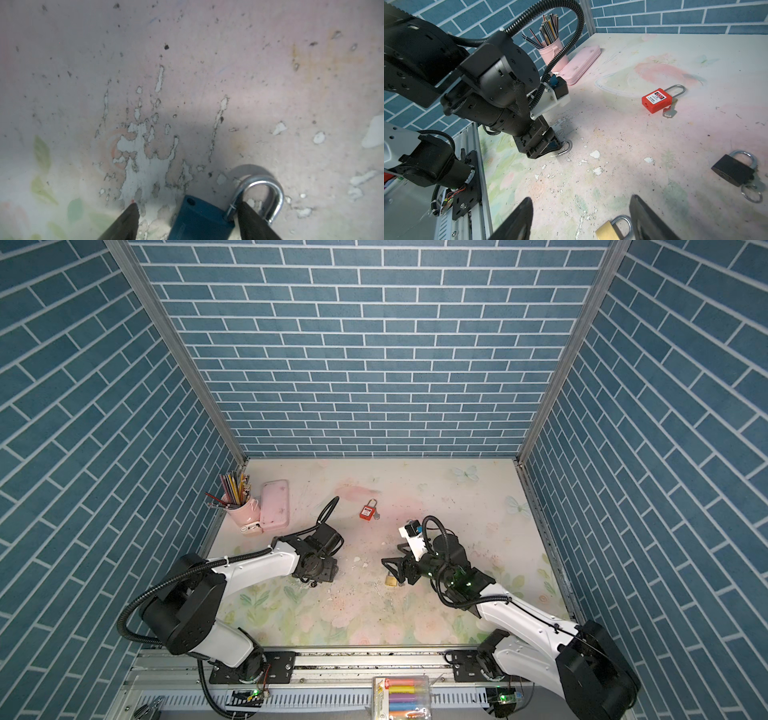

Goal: Lock with the key

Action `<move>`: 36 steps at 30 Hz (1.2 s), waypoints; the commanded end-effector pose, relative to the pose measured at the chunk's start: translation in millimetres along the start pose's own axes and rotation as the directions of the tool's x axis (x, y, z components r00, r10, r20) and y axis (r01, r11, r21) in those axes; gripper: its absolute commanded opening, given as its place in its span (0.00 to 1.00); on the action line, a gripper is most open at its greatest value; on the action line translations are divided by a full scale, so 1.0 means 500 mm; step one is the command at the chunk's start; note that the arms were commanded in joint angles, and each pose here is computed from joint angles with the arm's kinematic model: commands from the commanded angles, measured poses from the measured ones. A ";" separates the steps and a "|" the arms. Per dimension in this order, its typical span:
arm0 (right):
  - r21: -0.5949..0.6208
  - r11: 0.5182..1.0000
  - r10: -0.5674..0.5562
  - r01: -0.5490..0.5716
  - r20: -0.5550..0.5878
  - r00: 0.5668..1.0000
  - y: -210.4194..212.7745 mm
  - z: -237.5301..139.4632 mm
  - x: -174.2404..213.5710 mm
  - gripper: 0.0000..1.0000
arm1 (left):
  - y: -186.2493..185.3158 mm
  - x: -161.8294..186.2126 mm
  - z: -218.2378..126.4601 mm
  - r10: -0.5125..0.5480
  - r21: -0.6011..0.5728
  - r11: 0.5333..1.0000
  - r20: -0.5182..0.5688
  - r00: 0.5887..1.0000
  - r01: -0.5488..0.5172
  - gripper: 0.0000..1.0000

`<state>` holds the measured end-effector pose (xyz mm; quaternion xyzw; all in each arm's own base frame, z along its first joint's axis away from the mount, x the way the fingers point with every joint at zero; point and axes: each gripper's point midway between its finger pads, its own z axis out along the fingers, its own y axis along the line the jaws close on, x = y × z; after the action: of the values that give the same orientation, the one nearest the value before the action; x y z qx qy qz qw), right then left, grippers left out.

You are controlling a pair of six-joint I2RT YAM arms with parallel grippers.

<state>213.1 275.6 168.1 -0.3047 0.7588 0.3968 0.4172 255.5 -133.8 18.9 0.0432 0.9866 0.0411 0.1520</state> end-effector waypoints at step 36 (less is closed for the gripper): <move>0.040 0.998 -0.040 0.038 0.043 0.998 -0.015 -0.004 -0.019 0.74 | -0.014 0.126 0.025 -0.116 0.071 0.989 -0.150 0.982 0.128 0.48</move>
<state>219.0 272.5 168.2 -0.2955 0.7625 0.3867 0.4262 236.3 -145.5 14.4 -0.0146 0.9871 -0.0264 0.1574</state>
